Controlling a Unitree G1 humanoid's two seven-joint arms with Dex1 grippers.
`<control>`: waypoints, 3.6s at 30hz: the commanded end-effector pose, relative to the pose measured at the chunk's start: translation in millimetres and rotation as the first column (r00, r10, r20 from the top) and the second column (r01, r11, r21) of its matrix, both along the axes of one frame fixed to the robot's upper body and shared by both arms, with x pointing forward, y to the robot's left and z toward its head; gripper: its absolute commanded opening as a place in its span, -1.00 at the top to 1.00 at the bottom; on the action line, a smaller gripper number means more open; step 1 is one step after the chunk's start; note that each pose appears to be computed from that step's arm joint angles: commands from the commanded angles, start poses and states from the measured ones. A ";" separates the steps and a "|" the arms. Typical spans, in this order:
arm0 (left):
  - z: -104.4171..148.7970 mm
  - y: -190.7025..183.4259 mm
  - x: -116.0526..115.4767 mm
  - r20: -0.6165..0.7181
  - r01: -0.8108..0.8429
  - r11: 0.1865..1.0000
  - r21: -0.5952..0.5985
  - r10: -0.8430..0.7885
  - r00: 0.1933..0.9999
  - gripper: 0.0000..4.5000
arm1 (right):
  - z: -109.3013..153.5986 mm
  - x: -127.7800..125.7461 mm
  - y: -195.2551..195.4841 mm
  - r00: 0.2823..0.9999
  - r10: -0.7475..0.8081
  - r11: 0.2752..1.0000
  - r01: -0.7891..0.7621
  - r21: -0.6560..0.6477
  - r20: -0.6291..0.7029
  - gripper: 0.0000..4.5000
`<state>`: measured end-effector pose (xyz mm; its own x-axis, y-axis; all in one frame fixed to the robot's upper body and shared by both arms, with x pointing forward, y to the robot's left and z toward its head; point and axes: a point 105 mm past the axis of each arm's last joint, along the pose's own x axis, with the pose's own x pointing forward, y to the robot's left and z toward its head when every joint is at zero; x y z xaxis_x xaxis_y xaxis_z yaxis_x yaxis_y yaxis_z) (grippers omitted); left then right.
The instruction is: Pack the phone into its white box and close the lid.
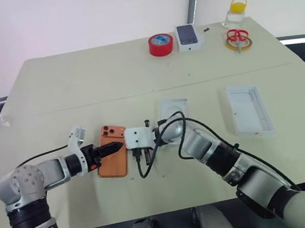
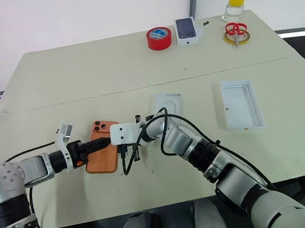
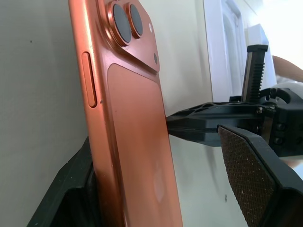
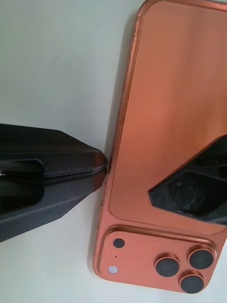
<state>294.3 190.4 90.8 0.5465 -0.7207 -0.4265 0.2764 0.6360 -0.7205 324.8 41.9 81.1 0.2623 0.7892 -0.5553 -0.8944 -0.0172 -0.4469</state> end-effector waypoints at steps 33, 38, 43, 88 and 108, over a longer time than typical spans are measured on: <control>30.1 2.7 1.9 0.196 -0.023 0.958 -0.284 0.082 0.977 1.00 | 72.0 -32.9 -109.4 0.989 0.077 0.973 -0.046 0.227 -0.128 -0.28; 25.1 6.9 8.6 0.205 -0.060 0.969 -0.239 0.110 0.973 1.00 | 55.8 -41.4 -128.5 0.997 0.055 0.986 -0.047 0.160 -0.045 -0.28; 29.6 4.8 16.7 0.227 -0.059 0.970 -0.237 0.115 0.967 1.00 | 42.3 -44.9 -134.1 0.999 0.044 0.990 -0.042 0.137 -0.007 -0.28; 33.0 -17.1 18.9 0.228 -0.011 0.970 -0.244 0.069 0.971 1.00 | 23.4 -33.8 -129.4 0.998 -0.062 0.980 0.067 0.186 -0.029 0.51; 52.1 -31.4 38.6 0.263 0.001 0.965 -0.263 0.071 0.962 1.00 | 44.8 -46.5 -104.5 0.999 0.032 0.957 -0.026 0.289 -0.017 0.97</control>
